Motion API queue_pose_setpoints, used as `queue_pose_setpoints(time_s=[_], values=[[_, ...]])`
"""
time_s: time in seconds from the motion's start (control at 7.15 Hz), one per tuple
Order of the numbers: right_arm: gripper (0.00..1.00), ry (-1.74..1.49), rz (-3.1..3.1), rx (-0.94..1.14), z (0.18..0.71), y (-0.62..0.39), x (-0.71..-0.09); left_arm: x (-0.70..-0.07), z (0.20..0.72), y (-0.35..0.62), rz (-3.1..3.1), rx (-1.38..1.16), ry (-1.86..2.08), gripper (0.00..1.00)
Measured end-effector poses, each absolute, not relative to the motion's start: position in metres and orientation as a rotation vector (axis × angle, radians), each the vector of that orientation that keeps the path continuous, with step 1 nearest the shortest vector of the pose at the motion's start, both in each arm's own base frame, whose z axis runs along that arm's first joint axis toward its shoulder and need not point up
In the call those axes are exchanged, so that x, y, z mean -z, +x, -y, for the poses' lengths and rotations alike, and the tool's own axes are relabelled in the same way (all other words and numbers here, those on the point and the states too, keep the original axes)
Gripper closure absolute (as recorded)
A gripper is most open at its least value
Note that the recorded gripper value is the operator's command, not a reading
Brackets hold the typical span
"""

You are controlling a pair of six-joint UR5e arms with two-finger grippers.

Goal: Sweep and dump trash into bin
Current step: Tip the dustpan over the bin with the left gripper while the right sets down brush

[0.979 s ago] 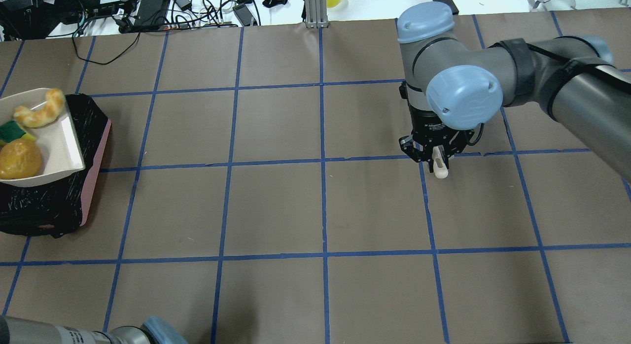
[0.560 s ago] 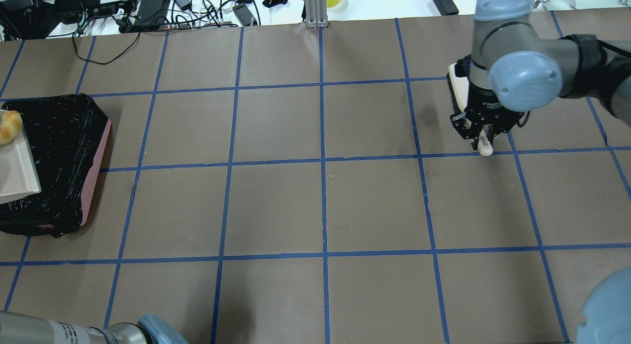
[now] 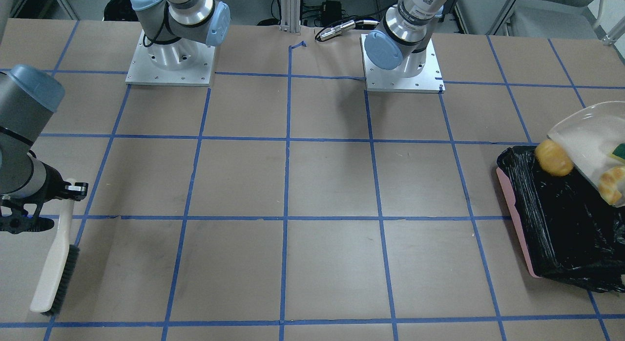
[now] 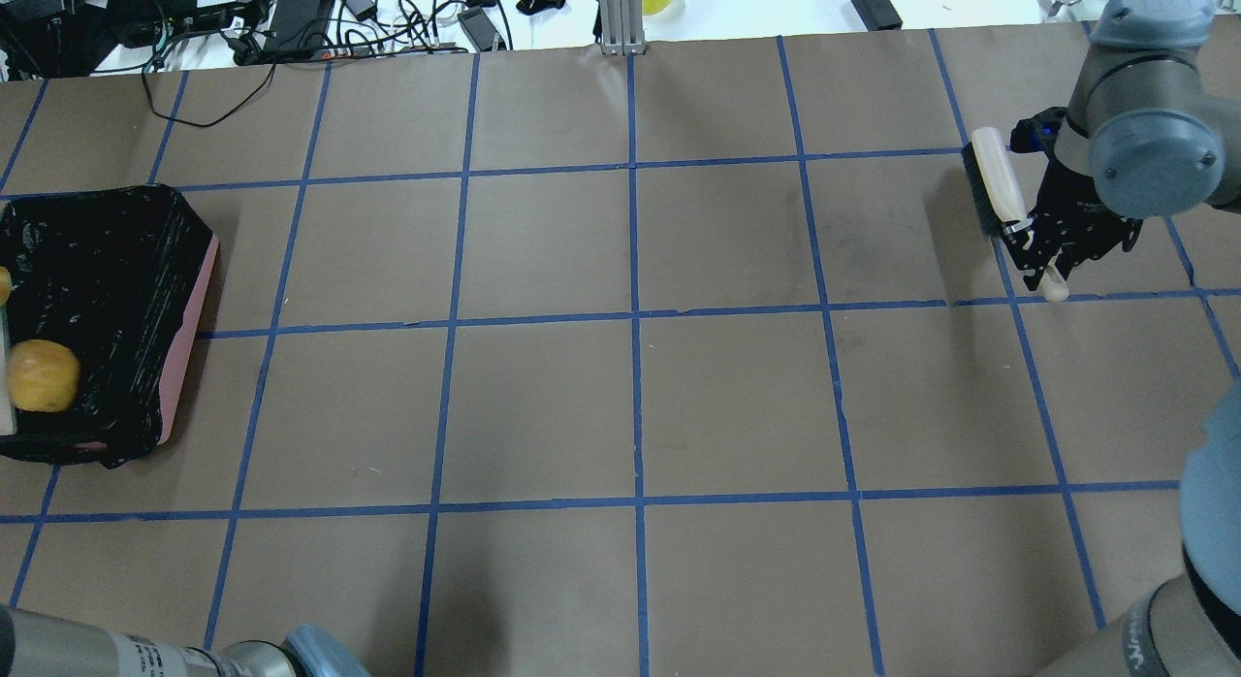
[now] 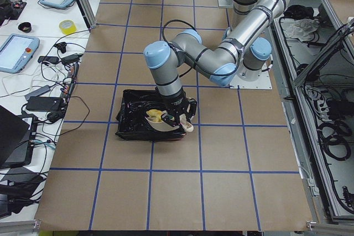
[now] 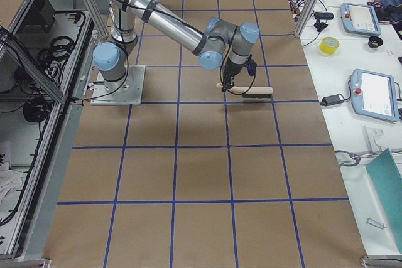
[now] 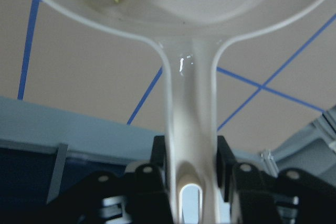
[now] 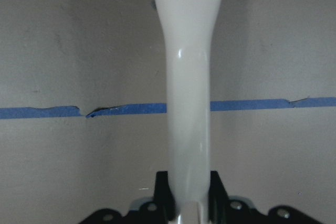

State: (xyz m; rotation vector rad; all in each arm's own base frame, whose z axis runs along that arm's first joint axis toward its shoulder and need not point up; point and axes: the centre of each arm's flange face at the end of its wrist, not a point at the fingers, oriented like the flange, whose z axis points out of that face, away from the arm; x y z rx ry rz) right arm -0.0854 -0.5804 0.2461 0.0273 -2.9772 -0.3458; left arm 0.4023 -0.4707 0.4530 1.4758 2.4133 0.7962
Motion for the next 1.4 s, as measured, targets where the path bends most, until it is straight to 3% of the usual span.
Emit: queue_pose_setpoints(time_s=[0.56,0.7,0.84,0.98,1.4], values=[[1.0,0.047,2.979,0.349,0.585,-0.09,-0.232,-0.477,0.514,0.333,-2.096,-1.015,1.439,1.0],[0.46,0.047,2.979,0.347,0.586,-0.091,-0.232,-0.482,0.524,0.299,-2.0,-1.034,1.421,1.0],[0.19,0.045,2.977,0.344,0.586,-0.091,-0.232,-0.483,0.53,0.271,-1.929,-1.043,1.399,1.0],[0.0,0.042,2.976,0.341,0.586,-0.091,-0.232,-0.48,0.529,0.257,-1.892,-1.044,1.378,1.0],[0.0,0.031,2.973,0.323,0.588,-0.091,-0.238,-0.456,0.52,0.243,-1.861,-1.036,1.325,1.0]])
